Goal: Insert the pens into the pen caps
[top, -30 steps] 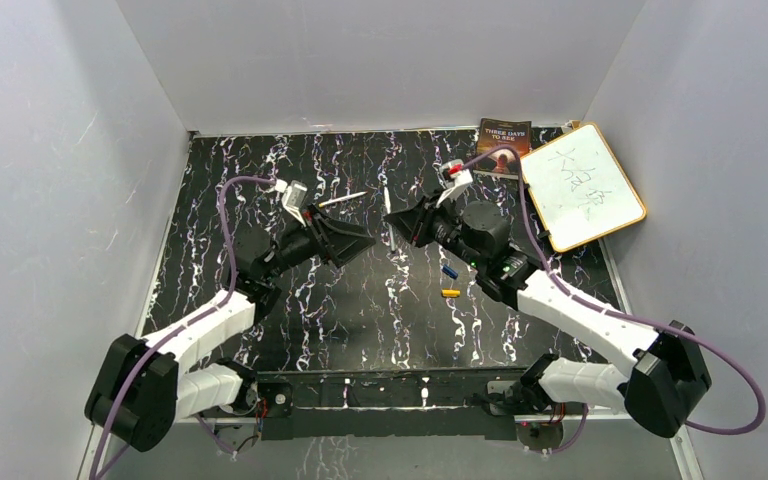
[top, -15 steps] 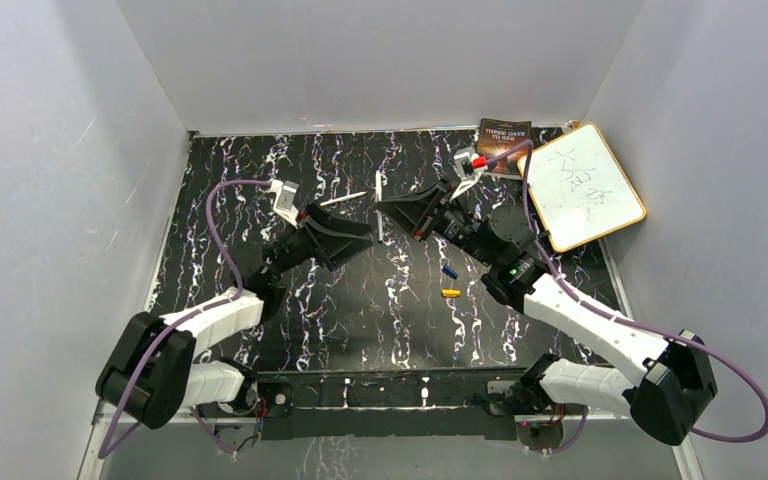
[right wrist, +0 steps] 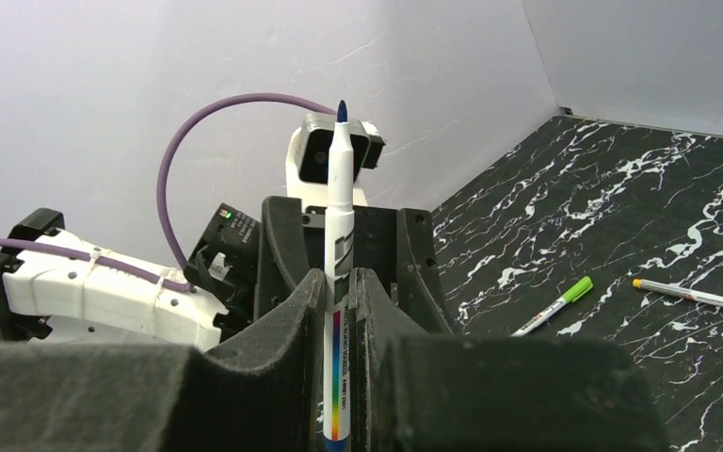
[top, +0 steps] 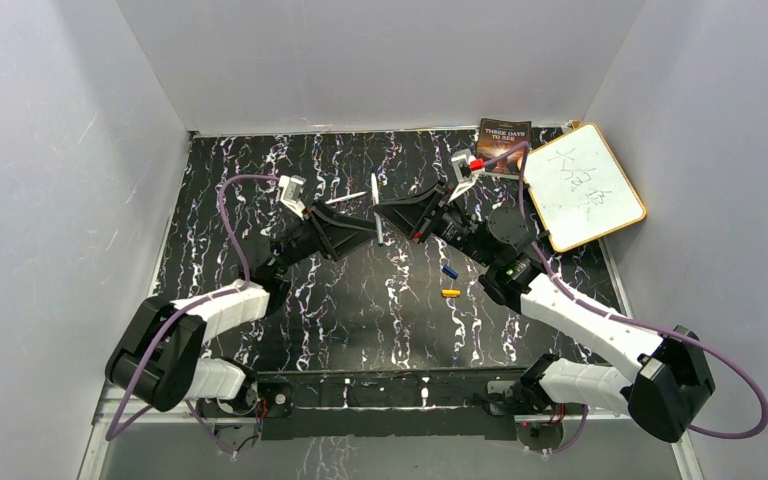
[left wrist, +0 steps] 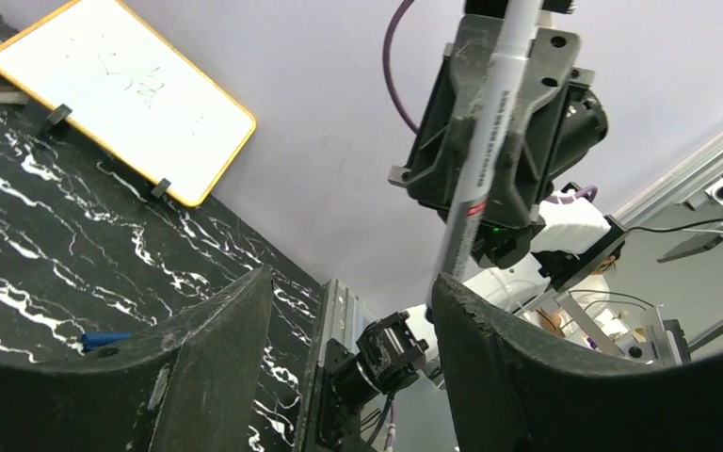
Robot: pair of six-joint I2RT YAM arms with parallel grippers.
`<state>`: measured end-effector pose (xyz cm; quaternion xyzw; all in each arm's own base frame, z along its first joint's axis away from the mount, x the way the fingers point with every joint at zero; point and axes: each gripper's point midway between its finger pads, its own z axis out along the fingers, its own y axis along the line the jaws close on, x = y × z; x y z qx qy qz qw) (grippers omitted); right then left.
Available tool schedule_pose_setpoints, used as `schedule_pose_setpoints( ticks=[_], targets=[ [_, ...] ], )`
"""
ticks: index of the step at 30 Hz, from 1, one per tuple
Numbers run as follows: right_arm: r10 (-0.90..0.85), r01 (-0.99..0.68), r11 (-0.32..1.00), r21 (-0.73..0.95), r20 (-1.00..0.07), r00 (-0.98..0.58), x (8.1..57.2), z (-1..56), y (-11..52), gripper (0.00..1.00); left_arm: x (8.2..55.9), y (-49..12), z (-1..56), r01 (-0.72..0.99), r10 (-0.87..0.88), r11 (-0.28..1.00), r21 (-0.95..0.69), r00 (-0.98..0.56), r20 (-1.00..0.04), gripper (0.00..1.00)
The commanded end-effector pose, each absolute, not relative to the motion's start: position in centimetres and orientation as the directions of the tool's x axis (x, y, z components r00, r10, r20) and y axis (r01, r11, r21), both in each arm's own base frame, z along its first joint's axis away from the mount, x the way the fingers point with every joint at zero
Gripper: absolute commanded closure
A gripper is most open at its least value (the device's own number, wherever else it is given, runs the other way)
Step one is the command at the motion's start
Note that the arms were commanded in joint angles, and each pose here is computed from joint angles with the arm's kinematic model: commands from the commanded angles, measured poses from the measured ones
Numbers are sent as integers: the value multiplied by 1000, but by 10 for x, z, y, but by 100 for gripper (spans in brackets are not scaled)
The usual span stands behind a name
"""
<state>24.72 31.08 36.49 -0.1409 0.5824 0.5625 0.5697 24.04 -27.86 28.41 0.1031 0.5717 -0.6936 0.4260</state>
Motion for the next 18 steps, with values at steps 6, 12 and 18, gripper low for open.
schedule_pose_setpoints(
  ticks=[6,12,18],
  targets=[
    [515,-835,326,443,-824,-237,244,391,303,100,196,-259,360,923,-595,-93,-374,-353,-722,20],
    [502,-835,331,438,-832,-237,246,384,306,100,190,-262,384,935,-598,-138,-326,-341,-726,20],
    [494,-840,317,441,-833,-251,247,381,311,100,183,-271,387,936,-591,-165,-311,-346,-729,37]
  ],
)
